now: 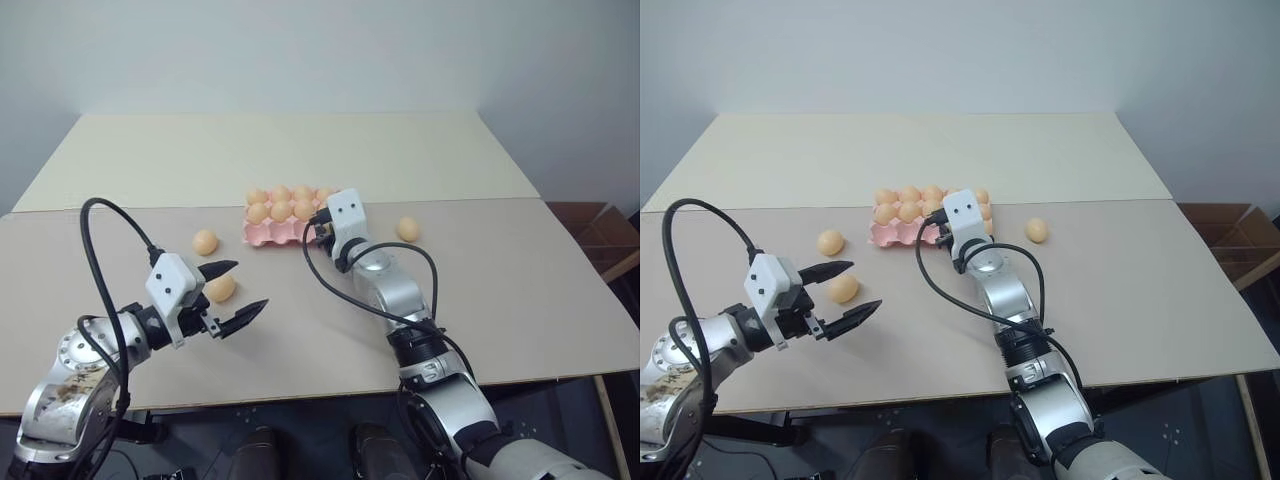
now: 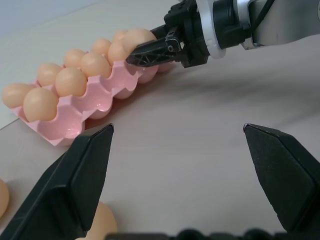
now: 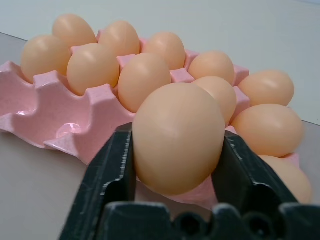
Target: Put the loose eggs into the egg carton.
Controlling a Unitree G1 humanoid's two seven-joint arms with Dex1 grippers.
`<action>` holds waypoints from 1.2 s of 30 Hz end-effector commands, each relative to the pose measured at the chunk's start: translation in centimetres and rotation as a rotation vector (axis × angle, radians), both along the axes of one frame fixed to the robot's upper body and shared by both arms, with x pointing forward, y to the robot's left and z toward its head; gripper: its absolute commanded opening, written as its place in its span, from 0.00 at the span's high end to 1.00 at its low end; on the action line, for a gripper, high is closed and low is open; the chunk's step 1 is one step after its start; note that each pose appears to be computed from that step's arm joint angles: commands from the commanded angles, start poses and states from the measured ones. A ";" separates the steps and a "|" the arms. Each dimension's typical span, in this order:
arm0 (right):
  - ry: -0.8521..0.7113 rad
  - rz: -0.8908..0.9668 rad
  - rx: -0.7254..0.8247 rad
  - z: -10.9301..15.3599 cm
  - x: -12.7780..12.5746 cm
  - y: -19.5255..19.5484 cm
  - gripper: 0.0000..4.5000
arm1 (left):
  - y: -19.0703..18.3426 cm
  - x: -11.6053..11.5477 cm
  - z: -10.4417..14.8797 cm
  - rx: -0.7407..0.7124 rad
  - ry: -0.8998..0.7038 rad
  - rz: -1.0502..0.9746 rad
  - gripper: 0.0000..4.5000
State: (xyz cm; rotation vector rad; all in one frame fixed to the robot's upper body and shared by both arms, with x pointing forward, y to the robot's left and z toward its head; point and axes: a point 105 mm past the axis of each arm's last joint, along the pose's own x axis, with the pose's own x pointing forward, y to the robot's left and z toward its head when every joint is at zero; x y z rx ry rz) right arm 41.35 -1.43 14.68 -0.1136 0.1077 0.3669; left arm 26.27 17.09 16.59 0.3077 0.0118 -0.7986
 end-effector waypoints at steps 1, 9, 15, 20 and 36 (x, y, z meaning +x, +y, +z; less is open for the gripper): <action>-0.079 -0.013 0.028 2.2 0.4 0.0 0.18 | -0.7 -0.2 1.0 0.002 -0.058 -0.020 0.00; -0.159 0.061 0.176 5.6 -2.2 -0.1 0.04 | -0.6 -0.4 1.0 -0.030 -0.060 0.005 0.00; -0.322 0.090 0.200 6.4 -7.0 -3.1 0.04 | -0.9 -1.1 0.7 -0.097 -0.037 0.045 0.00; -0.399 0.094 0.171 4.9 -9.9 -5.1 0.04 | -2.2 -1.7 1.0 -0.111 -0.023 -0.050 0.00; -0.245 0.012 0.192 0.5 -15.8 -10.8 0.04 | -2.6 -2.2 -0.1 -0.065 -0.007 -0.104 0.00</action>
